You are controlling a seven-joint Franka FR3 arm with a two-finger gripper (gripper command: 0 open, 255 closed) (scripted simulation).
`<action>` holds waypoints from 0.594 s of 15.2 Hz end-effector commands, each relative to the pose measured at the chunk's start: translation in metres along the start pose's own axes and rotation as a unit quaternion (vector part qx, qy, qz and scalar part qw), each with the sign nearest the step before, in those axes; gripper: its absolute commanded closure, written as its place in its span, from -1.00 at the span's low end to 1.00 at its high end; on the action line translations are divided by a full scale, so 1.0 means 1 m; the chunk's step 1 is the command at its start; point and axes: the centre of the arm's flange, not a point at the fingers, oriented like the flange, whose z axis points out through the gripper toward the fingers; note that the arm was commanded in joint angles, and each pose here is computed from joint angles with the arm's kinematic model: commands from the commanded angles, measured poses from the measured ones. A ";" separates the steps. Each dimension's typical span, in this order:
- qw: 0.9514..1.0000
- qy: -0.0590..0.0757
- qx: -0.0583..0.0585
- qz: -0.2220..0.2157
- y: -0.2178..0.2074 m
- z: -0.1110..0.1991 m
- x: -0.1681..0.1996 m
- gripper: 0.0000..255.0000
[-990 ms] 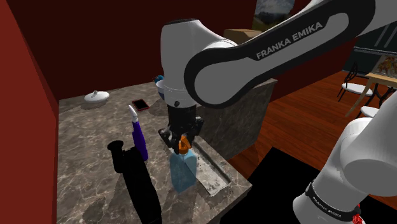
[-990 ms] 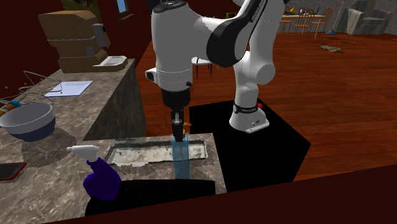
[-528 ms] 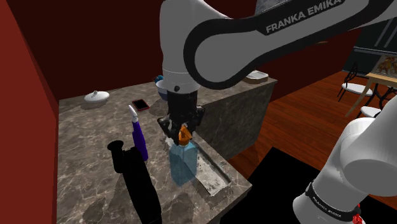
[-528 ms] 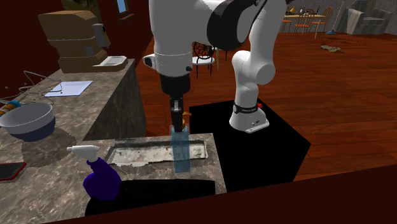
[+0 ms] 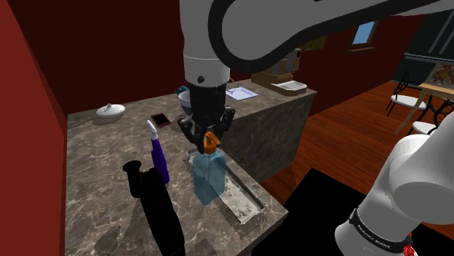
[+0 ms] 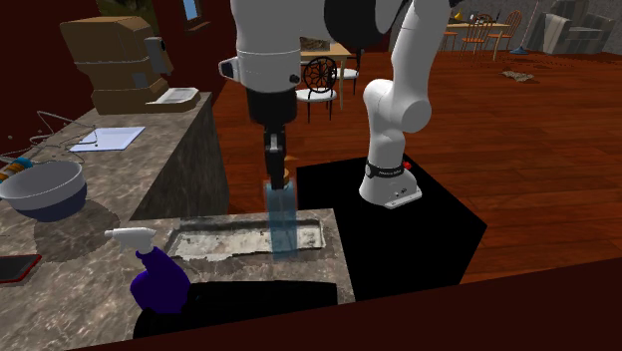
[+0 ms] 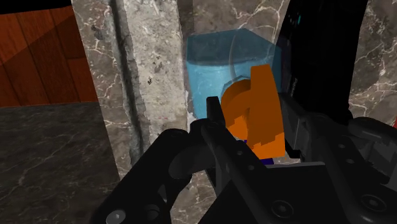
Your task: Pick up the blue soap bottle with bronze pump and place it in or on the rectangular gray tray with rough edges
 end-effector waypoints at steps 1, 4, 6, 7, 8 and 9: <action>1.000 0.000 0.000 0.000 0.000 -0.012 0.000 1.00; 1.000 0.000 0.000 0.000 0.000 -0.027 0.000 1.00; 1.000 0.000 0.000 0.000 0.008 -0.039 0.009 1.00; 1.000 0.000 0.000 0.000 0.017 -0.045 0.017 1.00; 1.000 0.000 0.000 0.000 0.025 -0.051 0.025 1.00; 1.000 0.000 0.000 0.000 0.033 -0.058 0.033 1.00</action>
